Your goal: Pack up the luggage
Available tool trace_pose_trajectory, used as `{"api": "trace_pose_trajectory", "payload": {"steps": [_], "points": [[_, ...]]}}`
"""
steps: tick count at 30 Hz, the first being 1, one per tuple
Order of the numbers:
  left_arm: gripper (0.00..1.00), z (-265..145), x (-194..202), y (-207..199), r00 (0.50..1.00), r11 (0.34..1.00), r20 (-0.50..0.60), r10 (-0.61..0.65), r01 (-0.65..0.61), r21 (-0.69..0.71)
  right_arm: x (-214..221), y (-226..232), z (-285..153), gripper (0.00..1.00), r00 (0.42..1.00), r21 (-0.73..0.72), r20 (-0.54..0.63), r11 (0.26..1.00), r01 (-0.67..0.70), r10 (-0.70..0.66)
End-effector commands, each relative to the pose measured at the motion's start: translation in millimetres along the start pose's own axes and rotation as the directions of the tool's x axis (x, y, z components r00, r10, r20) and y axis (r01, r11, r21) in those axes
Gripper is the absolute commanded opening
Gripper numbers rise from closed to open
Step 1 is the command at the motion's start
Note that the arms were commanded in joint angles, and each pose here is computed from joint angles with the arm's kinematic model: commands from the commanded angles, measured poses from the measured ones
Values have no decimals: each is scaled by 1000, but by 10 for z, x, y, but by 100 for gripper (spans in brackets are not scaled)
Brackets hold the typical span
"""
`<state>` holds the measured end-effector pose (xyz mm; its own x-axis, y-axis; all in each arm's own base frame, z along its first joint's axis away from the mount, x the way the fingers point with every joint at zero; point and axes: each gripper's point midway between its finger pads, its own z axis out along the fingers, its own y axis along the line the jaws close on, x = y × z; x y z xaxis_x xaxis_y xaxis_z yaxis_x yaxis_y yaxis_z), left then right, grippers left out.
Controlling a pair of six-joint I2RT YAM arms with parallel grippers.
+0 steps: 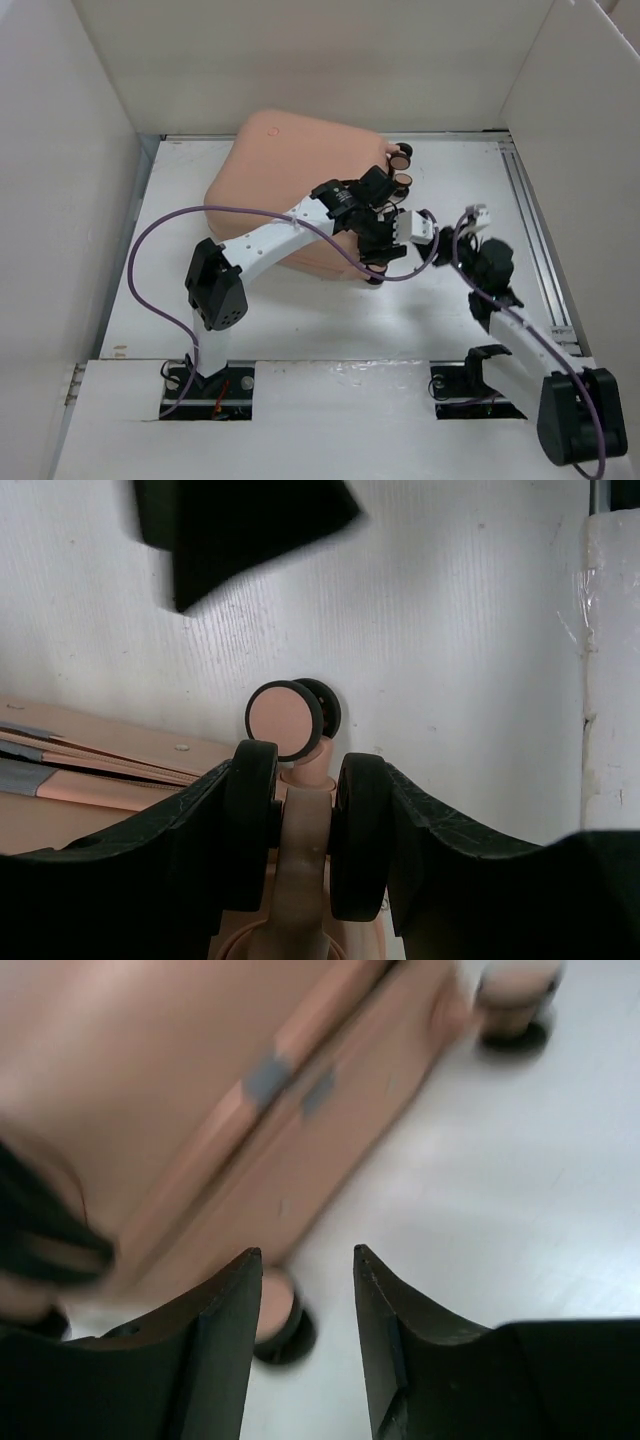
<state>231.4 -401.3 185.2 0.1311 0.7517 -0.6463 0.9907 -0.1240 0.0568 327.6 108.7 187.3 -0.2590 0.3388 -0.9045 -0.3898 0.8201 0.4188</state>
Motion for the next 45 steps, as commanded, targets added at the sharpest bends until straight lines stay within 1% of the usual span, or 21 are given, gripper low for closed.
{"api": "trace_pose_trajectory", "payload": {"steps": [1, 4, 6, 9, 10, 11, 12, 13, 14, 17, 18, 19, 20, 21, 22, 23, 25, 31, 36, 40, 45], "points": [[0, -443, -712, -70, 975, 999, 221, -36, 41, -18, 492, 195, -186, 46, 995, -23, -15, 995, -95, 95], [0, -420, -645, -79, 979, 998, 198, -48, 52, -17, 536, 471, -322, 39, 999, -115, 22, 993, 29, -27], [0, -479, -647, -56, 977, 997, 206, -59, 66, -26, 641, 766, -410, 37, 993, -211, 20, 971, 115, -114], [0, -567, -672, 42, 969, 995, 236, -75, 88, -47, 766, 1123, -555, 37, 989, -312, 70, 939, 147, -131], [0, -579, -659, 25, 969, 995, 235, -76, 89, -46, 800, 1182, -578, 40, 989, -318, 82, 937, 143, -123], [0, -579, -669, 9, 968, 996, 240, -75, 87, -37, 748, 1151, -569, 42, 985, -265, 128, 953, 145, -114], [0, -558, -673, 2, 967, 997, 246, -61, 70, -31, 782, 1337, -642, 44, 983, -310, 147, 939, 148, -106], [0, -558, -673, 7, 968, 998, 246, -50, 60, -33, 753, 1364, -616, 48, 978, -287, 177, 944, 162, -114], [0, -593, -702, 69, 961, 998, 274, -36, 47, -35, 837, 1542, -436, 50, 968, -248, 144, 939, 237, -206], [0, -551, -745, 82, 956, 999, 289, -40, 48, -20, 939, 1721, -346, 54, 973, -289, 111, 931, 225, -201], [0, -550, -745, 79, 956, 998, 289, -49, 57, -17, 991, 1755, -326, 56, 979, -289, 103, 936, 201, -178], [0, -554, -768, 95, 954, 998, 298, -42, 52, -24, 992, 1800, -320, 59, 983, -290, 138, 944, 157, -121], [0, -554, -769, 95, 954, 998, 298, -42, 52, -24, 946, 1667, -315, 60, 981, -199, 177, 973, 119, -84], [0, -558, -792, 108, 951, 998, 306, -44, 55, -28, 1039, 1696, -394, 62, 982, -201, 174, 974, 106, -71], [0, -558, -792, 108, 951, 998, 307, -44, 55, -28, 1036, 1699, -376, 62, 980, -187, 195, 978, 87, -50], [0, -561, -809, 116, 949, 998, 313, -48, 60, -30, 1057, 1662, -357, 66, 979, -167, 197, 982, 86, -52], [0, -533, -793, 119, 949, 998, 312, -49, 61, -29, 1023, 1789, -304, 68, 976, -177, 213, 981, 78, -39], [0, -493, -776, 123, 945, 997, 322, -59, 73, -30, 931, 1772, -175, 78, 967, -65, 249, 995, 76, -58], [0, -478, -804, 155, 934, 993, 346, -88, 109, -41, 828, 1700, -123, 79, 945, 3, 319, 997, 76, -72], [0, -440, -790, 162, 932, 992, 349, -97, 118, -39, 979, 1783, -46, 79, 952, -29, 292, 994, 101, -89], [0, -469, -837, 178, 927, 992, 363, -97, 121, -44, 1035, 1735, -92, 78, 953, 17, 300, 999, 40, -43]]}}
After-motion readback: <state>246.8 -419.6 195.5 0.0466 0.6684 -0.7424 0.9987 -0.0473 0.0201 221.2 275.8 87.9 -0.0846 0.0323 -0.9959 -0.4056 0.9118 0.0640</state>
